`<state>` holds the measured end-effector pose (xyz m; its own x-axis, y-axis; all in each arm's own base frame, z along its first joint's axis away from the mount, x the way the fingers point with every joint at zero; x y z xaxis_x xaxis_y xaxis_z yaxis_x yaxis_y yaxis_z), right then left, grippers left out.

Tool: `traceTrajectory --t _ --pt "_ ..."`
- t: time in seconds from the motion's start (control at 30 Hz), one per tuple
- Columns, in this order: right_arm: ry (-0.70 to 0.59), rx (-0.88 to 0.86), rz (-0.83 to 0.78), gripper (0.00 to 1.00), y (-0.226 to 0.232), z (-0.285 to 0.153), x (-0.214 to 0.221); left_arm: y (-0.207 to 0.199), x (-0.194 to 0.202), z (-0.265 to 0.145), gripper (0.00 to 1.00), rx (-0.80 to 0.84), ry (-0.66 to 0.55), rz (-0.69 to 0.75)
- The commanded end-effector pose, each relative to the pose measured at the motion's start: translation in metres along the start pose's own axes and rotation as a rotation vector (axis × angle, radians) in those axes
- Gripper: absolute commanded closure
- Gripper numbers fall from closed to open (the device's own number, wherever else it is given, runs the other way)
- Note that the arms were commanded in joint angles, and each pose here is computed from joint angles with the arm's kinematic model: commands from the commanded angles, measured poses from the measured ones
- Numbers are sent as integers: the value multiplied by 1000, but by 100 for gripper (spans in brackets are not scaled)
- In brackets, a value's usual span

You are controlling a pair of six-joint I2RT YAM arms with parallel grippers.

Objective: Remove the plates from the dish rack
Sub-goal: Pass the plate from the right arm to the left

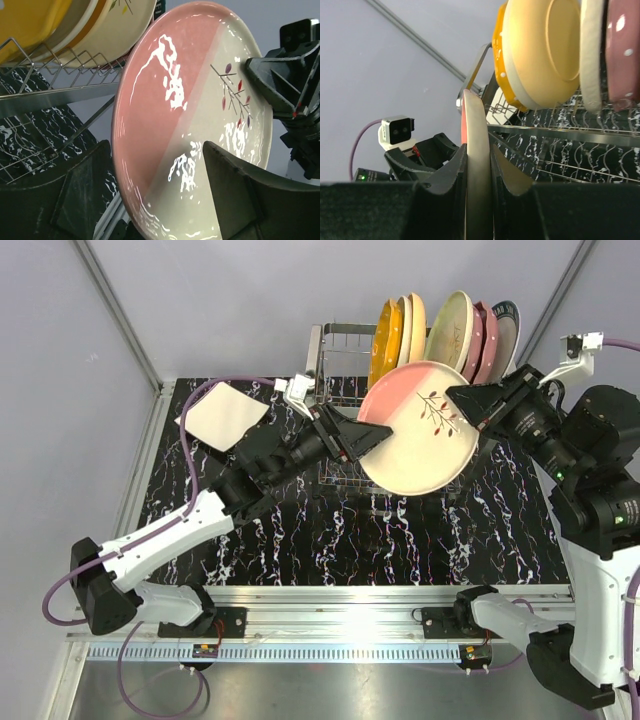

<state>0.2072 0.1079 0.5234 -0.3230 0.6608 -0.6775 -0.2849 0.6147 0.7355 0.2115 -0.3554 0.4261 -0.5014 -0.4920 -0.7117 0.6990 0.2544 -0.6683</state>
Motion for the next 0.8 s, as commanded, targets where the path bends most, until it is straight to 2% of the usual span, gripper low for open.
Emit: traceTrajectory --t 0.0,0.07,0.2,0.23,0.27,0.33,0.43,0.53,0.57,0.67,0.7,0.77 --pt "-74 -225 36 100 46 -9 -21 -39 -38 -7 32 121 -132 -27" --pt "-70 -227 32 100 44 -6 -20 -47 -44 -14 39 144 -146 -32" --pt "-52 -257 10 100 43 -3 -15 -60 -48 -29 63 190 -139 -41" --pt "-46 -257 4 100 41 0 -13 -60 -45 -32 78 194 -131 -40" --pt "-46 -265 -4 100 42 -1 -13 -64 -47 -37 87 203 -133 -40" --pt "-40 -282 -44 100 40 0 -9 -70 -49 -49 97 222 -131 -32" --pt "-11 -324 -107 87 38 3 -1 -77 -53 -68 100 234 -135 -11" --pt "32 -384 -174 69 38 2 10 -82 -54 -84 100 247 -133 1" --pt "59 -413 -194 55 39 1 15 -83 -55 -89 100 245 -137 0" --pt "103 -482 -266 32 39 0 24 -84 -60 -107 100 243 -174 -14" --pt "134 -522 -295 19 39 -1 31 -81 -63 -111 100 228 -193 -21" --pt "160 -563 -340 12 39 -5 37 -82 -68 -125 100 223 -228 -22"
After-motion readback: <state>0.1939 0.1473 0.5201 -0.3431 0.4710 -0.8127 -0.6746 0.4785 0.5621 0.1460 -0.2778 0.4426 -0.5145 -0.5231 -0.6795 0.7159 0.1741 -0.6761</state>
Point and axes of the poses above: each gripper's point midway between its finger pads, its own z axis out along the fingers, its own y axis along the line the jaws close on, x = y × z, the point moved 3 cm from there along -z, back along the fingers, and after that the axes turned 8 degrees about z, right-handed, at the moved point
